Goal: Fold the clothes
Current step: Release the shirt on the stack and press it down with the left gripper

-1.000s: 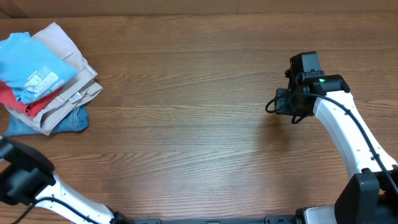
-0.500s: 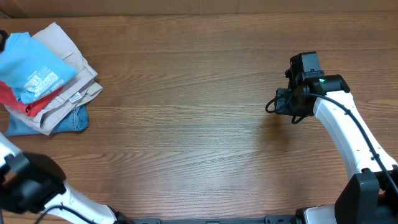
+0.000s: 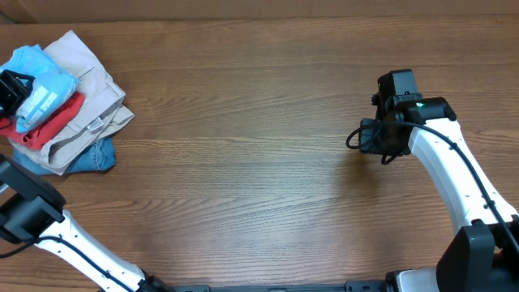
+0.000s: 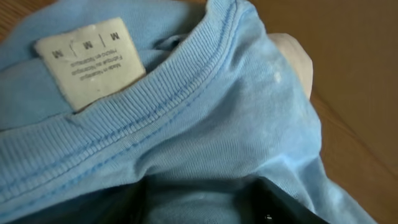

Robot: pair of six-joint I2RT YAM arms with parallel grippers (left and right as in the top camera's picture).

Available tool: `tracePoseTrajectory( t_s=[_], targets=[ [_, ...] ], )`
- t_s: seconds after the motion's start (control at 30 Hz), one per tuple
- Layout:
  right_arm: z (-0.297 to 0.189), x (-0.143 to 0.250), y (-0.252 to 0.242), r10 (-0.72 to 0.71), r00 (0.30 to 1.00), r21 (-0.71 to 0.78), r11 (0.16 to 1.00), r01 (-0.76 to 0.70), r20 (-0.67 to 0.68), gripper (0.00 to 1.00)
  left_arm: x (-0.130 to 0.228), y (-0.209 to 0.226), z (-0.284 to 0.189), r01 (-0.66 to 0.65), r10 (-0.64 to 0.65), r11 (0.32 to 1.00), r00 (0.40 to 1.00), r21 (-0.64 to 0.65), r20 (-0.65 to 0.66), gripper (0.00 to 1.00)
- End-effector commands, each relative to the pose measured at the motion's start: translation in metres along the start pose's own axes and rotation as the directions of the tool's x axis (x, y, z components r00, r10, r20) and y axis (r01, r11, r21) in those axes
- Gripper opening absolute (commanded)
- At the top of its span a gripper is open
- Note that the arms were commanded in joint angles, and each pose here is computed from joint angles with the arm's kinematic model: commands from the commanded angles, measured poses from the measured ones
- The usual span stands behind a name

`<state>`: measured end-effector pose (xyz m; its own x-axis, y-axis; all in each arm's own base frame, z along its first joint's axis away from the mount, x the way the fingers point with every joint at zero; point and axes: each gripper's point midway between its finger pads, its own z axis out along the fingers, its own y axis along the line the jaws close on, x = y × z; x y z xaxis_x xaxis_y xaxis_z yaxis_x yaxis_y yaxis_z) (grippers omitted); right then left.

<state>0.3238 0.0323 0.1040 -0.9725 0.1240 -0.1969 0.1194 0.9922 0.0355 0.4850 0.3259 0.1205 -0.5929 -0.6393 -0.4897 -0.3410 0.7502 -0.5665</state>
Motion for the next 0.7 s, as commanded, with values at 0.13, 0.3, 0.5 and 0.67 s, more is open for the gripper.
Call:
tracePoseTrajectory(
  t_s=[0.13, 0.3, 0.5, 0.67],
  targets=[
    [-0.006, -0.003, 0.0, 0.007, 1.0, -0.009, 1.0, -0.007, 0.021, 0.41, 0.033, 0.01, 0.03, 0.071, -0.058, 0.988, 0.994, 0.136, -0.096, 0.65],
    [-0.006, -0.005, 0.001, 0.008, 1.0, -0.011, 1.0, -0.007, 0.029, 0.46, 0.003, -0.028, -0.004, 0.0, 0.004, 0.978, 1.0, 0.207, -0.018, 0.95],
    [-0.007, -0.015, 0.006, 0.008, 0.998, -0.037, 0.999, -0.005, 0.068, 0.96, -0.035, -0.084, -0.073, -0.16, 0.154, 0.986, 0.982, 0.04, 0.113, 1.0],
    [-0.009, -0.033, 0.015, 0.01, 0.99, -0.082, 0.997, 0.001, 0.14, 1.0, -0.035, -0.162, -0.121, -0.315, 0.325, 0.946, 0.932, -0.08, 0.163, 1.0]
  ],
)
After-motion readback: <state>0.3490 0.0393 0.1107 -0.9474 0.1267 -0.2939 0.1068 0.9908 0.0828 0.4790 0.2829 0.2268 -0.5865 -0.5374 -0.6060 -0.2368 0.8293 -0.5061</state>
